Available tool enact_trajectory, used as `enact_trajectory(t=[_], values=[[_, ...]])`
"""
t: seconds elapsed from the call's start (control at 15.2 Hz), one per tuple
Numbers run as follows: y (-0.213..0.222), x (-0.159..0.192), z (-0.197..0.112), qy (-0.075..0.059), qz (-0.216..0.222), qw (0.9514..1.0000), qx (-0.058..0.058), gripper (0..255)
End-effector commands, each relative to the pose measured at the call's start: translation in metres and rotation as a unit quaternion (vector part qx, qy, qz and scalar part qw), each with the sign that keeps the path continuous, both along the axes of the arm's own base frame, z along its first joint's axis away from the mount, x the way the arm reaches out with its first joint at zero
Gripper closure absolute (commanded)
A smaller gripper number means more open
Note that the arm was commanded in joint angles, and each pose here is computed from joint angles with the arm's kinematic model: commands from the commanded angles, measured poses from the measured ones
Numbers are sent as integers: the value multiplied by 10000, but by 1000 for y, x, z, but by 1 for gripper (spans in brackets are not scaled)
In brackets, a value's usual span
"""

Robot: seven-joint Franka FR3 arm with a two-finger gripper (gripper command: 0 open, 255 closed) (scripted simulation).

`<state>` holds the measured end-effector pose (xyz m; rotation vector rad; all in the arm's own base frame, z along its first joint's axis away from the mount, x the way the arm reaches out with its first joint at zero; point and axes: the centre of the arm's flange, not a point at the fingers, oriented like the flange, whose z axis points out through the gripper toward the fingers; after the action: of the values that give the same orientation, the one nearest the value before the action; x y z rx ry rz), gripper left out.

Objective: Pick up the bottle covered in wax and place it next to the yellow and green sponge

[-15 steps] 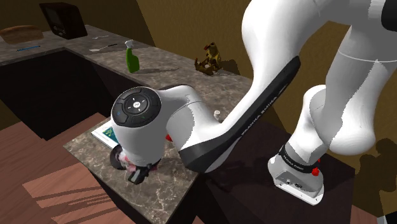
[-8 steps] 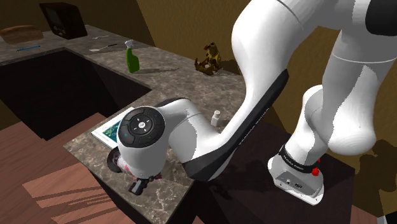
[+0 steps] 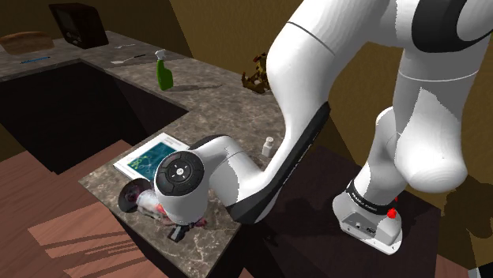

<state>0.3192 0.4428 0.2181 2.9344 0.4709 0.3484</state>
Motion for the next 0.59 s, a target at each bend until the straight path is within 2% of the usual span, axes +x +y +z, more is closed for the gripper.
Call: enact_trajectory(t=[0.0,0.53], values=[[0,1,-11,-1,-15,10000,-5,255],[0,1,-53,-1,-15,10000,-5,255]])
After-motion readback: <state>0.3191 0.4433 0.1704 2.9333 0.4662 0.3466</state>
